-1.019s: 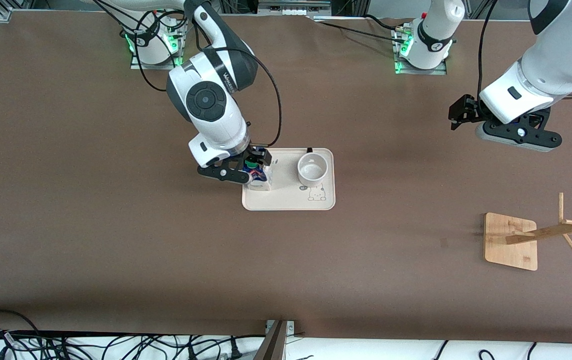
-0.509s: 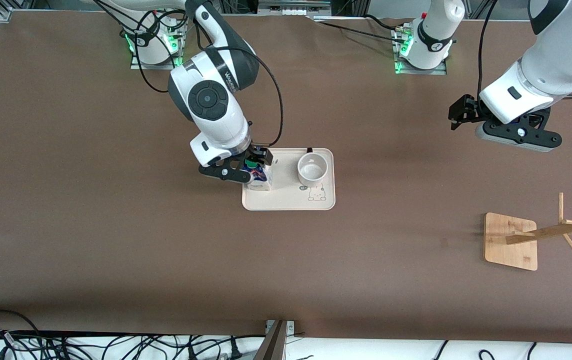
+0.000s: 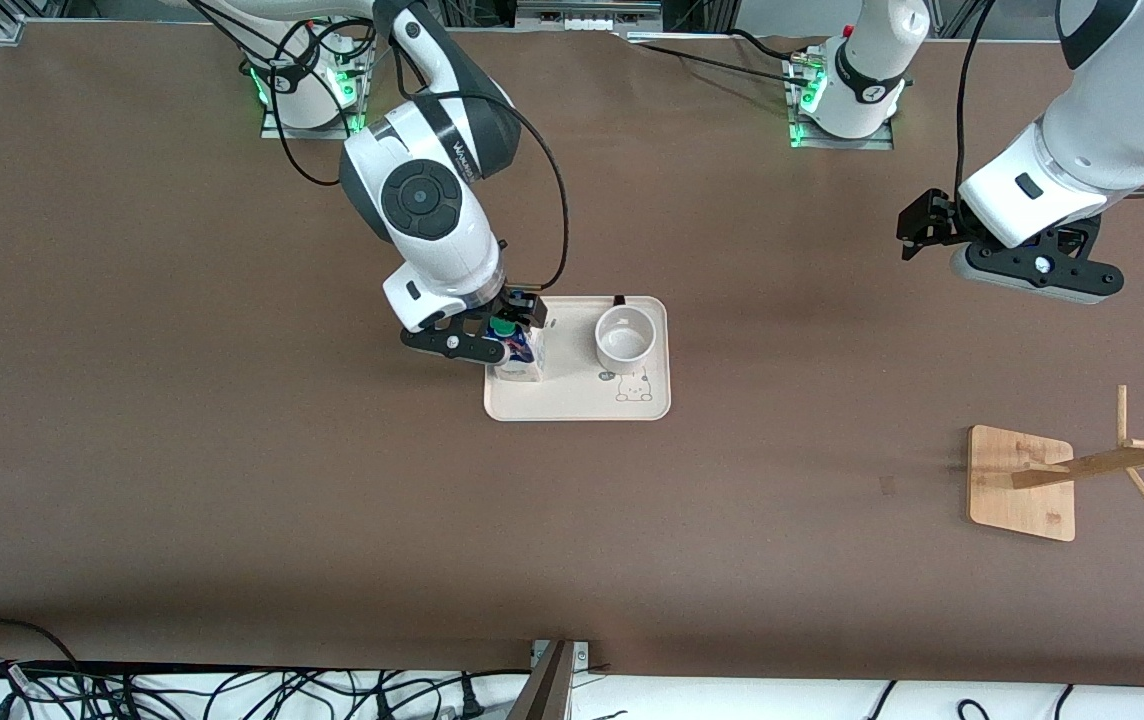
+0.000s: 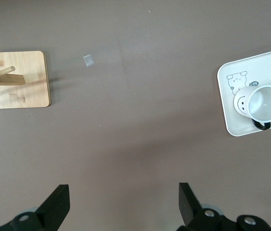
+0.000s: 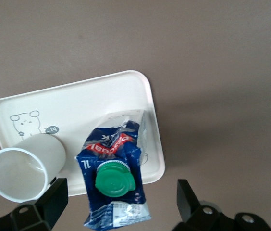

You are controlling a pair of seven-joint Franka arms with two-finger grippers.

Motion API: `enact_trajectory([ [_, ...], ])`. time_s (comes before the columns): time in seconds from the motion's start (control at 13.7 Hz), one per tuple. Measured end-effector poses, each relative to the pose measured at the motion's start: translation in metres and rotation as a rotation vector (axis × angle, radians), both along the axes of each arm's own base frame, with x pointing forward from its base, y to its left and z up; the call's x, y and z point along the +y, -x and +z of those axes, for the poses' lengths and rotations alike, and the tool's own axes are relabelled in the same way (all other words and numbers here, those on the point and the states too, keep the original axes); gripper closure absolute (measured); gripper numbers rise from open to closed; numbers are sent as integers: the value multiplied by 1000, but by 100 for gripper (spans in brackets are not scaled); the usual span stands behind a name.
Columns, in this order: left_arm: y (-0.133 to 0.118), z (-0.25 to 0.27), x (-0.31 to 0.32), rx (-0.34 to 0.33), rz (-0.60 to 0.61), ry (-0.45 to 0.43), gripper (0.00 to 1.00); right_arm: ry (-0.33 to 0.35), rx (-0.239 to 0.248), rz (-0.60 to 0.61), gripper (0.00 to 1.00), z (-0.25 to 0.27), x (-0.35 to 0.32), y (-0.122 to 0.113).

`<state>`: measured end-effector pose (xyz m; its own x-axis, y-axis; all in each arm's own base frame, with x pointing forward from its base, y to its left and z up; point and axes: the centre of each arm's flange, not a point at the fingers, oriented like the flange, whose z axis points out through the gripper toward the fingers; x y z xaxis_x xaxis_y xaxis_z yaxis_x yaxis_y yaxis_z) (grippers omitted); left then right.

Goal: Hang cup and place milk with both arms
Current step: 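Close the right gripper around the milk carton's green-capped top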

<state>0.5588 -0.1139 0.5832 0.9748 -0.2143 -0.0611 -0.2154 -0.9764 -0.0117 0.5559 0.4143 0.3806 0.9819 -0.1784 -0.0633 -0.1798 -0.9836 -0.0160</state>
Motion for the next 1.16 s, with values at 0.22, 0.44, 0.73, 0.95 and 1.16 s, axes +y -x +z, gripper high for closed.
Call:
enact_trajectory([
  [0.22, 0, 0, 0, 1, 0, 0, 0, 14, -1, 37, 0, -1, 5, 5],
  [0.44, 0, 0, 0, 1, 0, 0, 0, 14, -1, 41, 0, -2, 7, 6],
  [0.73, 0, -1, 0, 1, 0, 0, 0, 15, 3, 48, 0, -8, 12, 9],
  [0.95, 0, -1, 0, 2, 0, 0, 0, -49, 39, 11, 0, -8, 17, 11],
  [1.16, 0, -1, 0, 2, 0, 0, 0, -54, 39, 10, 0, -8, 16, 10],
])
